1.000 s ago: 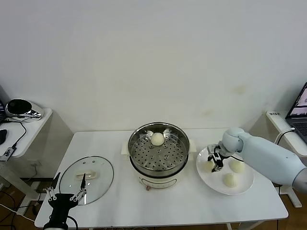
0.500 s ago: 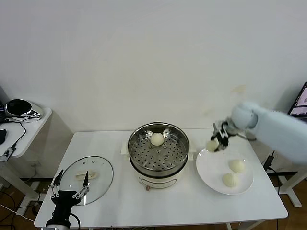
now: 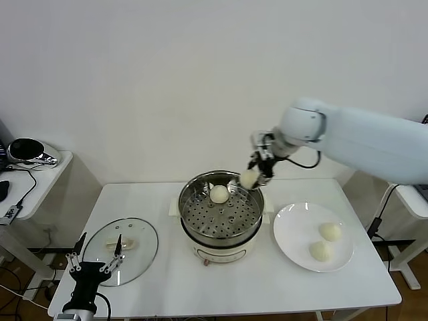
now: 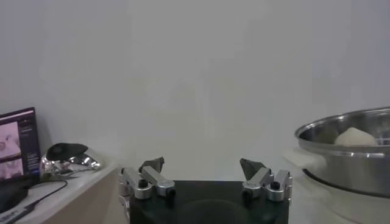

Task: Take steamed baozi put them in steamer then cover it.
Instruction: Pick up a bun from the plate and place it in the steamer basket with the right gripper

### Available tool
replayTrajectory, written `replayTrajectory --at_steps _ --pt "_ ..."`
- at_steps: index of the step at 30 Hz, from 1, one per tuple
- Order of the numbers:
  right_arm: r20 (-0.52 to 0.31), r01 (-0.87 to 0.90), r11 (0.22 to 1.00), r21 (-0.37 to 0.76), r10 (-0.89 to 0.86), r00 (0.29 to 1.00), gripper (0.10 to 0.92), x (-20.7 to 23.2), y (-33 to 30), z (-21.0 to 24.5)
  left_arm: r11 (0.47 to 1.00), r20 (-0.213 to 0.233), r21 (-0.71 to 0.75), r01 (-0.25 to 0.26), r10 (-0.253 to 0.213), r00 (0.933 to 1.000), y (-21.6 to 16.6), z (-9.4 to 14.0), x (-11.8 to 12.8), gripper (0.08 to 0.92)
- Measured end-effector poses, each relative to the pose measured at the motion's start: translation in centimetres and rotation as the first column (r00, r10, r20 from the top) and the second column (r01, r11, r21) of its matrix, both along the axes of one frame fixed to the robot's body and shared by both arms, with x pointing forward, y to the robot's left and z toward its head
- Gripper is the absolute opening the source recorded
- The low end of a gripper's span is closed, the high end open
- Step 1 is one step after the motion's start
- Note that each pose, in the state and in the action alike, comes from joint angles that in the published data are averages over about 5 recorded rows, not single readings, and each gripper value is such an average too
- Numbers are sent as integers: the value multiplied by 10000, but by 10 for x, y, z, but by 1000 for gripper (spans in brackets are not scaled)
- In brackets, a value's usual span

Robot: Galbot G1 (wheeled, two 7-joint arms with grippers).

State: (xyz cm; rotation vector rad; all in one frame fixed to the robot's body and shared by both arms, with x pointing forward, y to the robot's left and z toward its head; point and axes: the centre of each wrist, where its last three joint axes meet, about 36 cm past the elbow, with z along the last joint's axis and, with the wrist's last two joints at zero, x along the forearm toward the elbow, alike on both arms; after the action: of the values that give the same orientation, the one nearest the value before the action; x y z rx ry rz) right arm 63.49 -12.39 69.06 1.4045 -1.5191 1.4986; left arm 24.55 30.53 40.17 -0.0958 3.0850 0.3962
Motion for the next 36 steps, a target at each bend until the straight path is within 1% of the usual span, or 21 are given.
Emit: replayTrajectory --at_steps 8,18,26,36 --pt "-535 102 9998 -187 -111 9985 577 2 71 -36 9999 68 51 -94 93 9999 5 3 -1 823" --pt "-726 353 9983 -461 -386 9966 577 1 127 -76 9999 166 6 -168 168 9997 6 5 1 823" --pt "-811 623 9961 -631 -673 9944 577 2 145 -98 9998 170 -29 -177 178 9997 6 4 1 823" --pt "-814 872 9929 -805 -937 9923 585 4 148 -110 9997 141 -71 -214 215 9997 6 2 0 823"
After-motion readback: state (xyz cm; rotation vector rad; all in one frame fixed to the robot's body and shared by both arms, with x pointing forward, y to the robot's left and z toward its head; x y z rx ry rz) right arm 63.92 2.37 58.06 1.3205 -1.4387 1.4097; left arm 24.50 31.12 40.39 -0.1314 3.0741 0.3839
